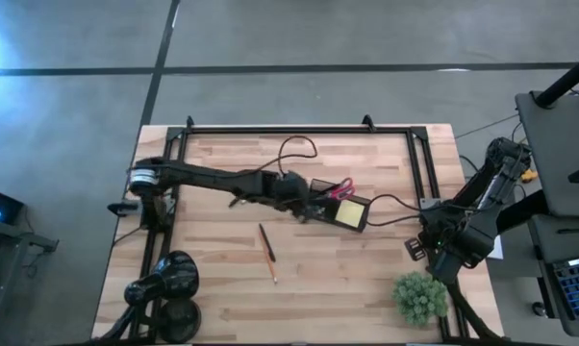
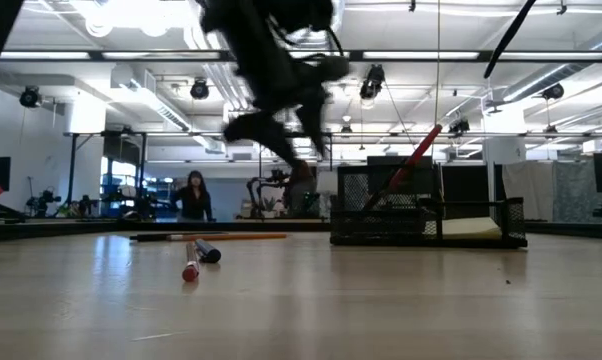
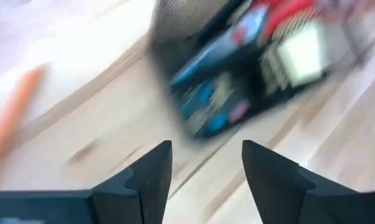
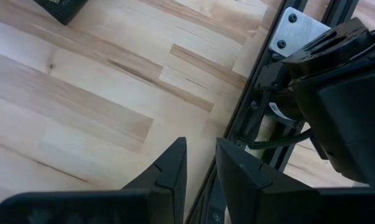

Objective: Pick and place office supplies into organizer
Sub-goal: Put the top pen into the desk organizer

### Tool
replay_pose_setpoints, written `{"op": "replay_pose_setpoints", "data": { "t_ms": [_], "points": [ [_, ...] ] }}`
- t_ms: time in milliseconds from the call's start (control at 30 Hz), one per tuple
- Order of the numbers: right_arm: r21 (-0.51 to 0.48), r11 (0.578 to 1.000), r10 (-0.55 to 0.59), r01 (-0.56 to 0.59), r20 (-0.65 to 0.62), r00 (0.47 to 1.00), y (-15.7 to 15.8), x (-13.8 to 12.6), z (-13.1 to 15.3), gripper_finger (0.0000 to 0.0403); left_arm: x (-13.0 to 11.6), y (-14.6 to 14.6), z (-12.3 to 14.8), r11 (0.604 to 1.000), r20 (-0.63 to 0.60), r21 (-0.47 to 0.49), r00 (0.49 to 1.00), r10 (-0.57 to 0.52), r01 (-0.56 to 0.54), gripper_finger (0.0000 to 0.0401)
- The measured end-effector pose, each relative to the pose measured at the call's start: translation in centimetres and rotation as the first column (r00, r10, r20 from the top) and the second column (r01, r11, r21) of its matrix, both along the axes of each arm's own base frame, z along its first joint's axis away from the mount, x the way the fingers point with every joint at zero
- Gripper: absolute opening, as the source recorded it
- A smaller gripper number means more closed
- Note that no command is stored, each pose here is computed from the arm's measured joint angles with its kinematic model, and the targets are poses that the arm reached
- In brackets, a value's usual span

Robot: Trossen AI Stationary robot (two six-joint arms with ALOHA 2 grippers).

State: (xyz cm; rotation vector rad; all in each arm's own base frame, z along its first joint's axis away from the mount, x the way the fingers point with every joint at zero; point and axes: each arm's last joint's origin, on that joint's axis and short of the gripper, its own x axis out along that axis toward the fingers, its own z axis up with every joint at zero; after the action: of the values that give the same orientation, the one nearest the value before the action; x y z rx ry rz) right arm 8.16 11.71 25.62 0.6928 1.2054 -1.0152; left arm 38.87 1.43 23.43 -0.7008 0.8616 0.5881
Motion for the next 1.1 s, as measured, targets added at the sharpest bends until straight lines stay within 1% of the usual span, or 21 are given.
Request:
{"op": "replay_pose_setpoints", "data": {
  "t_ms": [67, 100, 133, 200, 233, 333, 367, 533, 600, 700, 800, 867, 967, 1100],
  "points": [
    [0.005, 1.0, 0.005, -0.005, -0.001, 1.0, 0.0, 0.0, 0.0, 0.0077, -2.5, -0.1, 0.5, 1.0, -0.166, 0.018, 0.986, -0.01, 0.013, 0.018],
    [0.006, 1.0, 0.008, -0.008, -0.002, 1.0, 0.0, 0.0, 0.0, 0.0077, -3.6, -0.1, 0.6, 1.0, -0.251, 0.013, 0.968, -0.005, 0.009, 0.018],
    [0.007, 1.0, 0.008, -0.008, -0.001, 1.0, 0.1, 0.0, 0.0, 0.0077, -4.6, 0.1, 0.9, 1.0, -0.307, -0.004, 0.952, 0.003, -0.004, 0.018],
    [0.004, 1.0, 0.009, -0.009, 0.001, 1.0, 0.0, 0.0, 0.0, 0.0077, -6.5, 0.8, 1.5, 0.999, -0.411, -0.036, 0.911, -0.01, -0.005, 0.018],
    [0.004, 1.0, 0.009, -0.009, 0.002, 1.0, 0.0, 0.0, 0.0, 0.0077, -7.2, 1.2, 1.6, 0.999, -0.457, -0.037, 0.89, -0.014, -0.003, 0.018],
    [0.003, 1.0, 0.022, -0.022, -0.001, 1.0, 0.0, 0.0, 0.0, 0.0077, -8.7, 3.2, 1.4, 0.999, -0.549, -0.046, 0.836, -0.011, -0.017, 0.018],
    [0.004, 1.0, 0.026, -0.026, -0.001, 1.0, 0.1, 0.0, 0.0, 0.0077, -8.9, 4.0, 1.3, 0.999, -0.56, -0.051, 0.828, -0.018, -0.013, 0.018],
    [0.011, 1.0, 0.027, -0.027, 0.005, 1.0, 0.1, 0.1, 0.0, 0.0077, -9.8, 8.0, 0.4, 0.992, -0.539, -0.12, 0.835, -0.107, 0.05, 0.0177],
    [0.023, 0.999, 0.027, -0.027, 0.013, 1.0, 0.2, 0.2, 0.0, 0.0077, -10.2, 9.5, -0.1, 0.991, -0.531, -0.119, 0.84, -0.11, 0.055, 0.0171],
    [0.038, 0.999, 0.006, -0.006, 0.017, 1.0, 0.3, 0.2, -0.1, 0.0077, -10.9, 10.9, -0.8, 0.991, -0.526, -0.114, 0.842, -0.121, 0.071, 0.0163],
    [0.052, 0.999, -0.007, 0.006, 0.012, 1.0, 0.4, 0.2, -0.1, 0.0077, -11.5, 11.7, -1.9, 0.985, -0.534, -0.12, 0.829, -0.166, 0.12, 0.0154],
    [0.056, 0.998, -0.009, 0.009, 0.01, 1.0, 0.4, 0.2, -0.1, 0.0077, -11.8, 11.9, -2.8, 0.985, -0.527, -0.128, 0.833, -0.167, 0.116, 0.0149],
    [0.057, 0.998, -0.014, 0.013, 0.011, 1.0, 0.4, 0.2, -0.1, 0.0077, -12.4, 11.7, -4.2, 0.979, -0.521, -0.173, 0.833, -0.186, 0.111, 0.0148],
    [0.056, 0.998, -0.014, 0.013, 0.011, 1.0, 0.4, 0.2, -0.1, 0.0077, -12.5, 11.4, -5.5, 0.978, -0.504, -0.172, 0.843, -0.187, 0.114, 0.0148]
  ]
}}
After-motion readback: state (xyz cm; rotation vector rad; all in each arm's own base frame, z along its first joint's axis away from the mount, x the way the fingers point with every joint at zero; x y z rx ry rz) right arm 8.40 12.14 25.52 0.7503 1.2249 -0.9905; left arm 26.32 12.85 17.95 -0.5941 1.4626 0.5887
